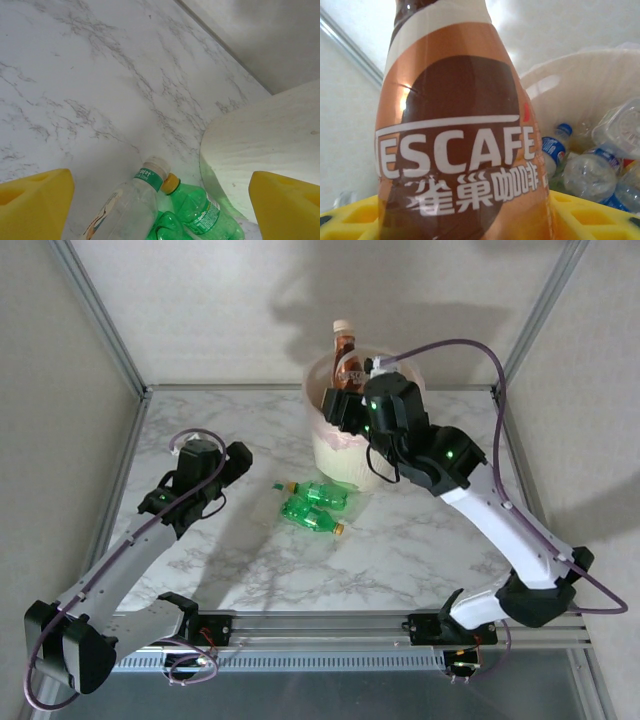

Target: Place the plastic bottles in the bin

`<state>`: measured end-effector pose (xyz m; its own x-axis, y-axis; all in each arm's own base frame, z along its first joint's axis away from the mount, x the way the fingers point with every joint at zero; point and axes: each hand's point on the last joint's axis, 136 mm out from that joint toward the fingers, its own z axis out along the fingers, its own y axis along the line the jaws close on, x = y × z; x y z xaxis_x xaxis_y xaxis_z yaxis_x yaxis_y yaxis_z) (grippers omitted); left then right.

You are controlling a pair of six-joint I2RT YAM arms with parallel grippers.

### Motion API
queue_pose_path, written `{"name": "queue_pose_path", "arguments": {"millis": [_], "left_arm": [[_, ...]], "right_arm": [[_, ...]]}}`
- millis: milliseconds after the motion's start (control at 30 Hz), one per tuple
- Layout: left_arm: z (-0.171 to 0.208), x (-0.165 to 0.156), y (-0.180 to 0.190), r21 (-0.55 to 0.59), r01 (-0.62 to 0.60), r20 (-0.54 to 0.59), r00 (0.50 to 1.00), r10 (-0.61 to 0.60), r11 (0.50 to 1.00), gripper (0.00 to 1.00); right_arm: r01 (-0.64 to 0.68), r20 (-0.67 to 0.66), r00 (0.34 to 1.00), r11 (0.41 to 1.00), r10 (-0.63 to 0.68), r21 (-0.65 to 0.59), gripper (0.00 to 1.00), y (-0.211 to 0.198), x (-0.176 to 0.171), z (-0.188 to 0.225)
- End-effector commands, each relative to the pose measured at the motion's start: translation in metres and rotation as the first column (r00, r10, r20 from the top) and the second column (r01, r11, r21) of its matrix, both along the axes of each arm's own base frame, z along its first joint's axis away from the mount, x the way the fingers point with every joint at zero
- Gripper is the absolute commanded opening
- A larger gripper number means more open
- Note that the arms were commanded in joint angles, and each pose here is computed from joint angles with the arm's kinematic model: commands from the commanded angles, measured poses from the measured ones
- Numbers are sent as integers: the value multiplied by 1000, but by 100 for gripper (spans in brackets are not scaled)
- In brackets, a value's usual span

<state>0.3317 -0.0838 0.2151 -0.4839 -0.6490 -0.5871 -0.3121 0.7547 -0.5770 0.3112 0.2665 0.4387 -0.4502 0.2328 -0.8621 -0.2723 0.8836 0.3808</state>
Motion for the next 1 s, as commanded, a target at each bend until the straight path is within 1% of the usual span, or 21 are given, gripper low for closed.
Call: {"name": "queue_pose_path", "arguments": {"millis": [0,233,300,400,700,867,967], "left_arm": [[-4,-3,2,-20,-5,2,1000,5,1000,90],[-12,-1,-2,-33,8,-14,1000,-9,999,90],[-14,-1,-3,-36,9,-17,1000,-10,999,90],[-18,-2,-4,-42,15,-23,1000,-16,999,90],[-28,-7,-4,-42,18,-41,999,-20,999,90],[-27,-7,-4,-42,21,-38,999,-22,999,90],[-28,-7,-4,-42,21,-39,999,-22,999,90]], "right_arm": [[-12,-19,1000,999,11,-38,60,-2,17,-6],[16,-76,997,1000,-18,-23,60,-11,52,-20],[9,-90,996,1000,-11,-24,60,-9,57,-26],[33,-112,993,999,-36,-24,60,-18,71,-35],[25,-160,987,999,-33,-48,62,-13,88,-63],[30,-165,986,998,-38,-53,63,-13,95,-67],[37,-170,984,997,-47,-66,68,-14,99,-71]]}}
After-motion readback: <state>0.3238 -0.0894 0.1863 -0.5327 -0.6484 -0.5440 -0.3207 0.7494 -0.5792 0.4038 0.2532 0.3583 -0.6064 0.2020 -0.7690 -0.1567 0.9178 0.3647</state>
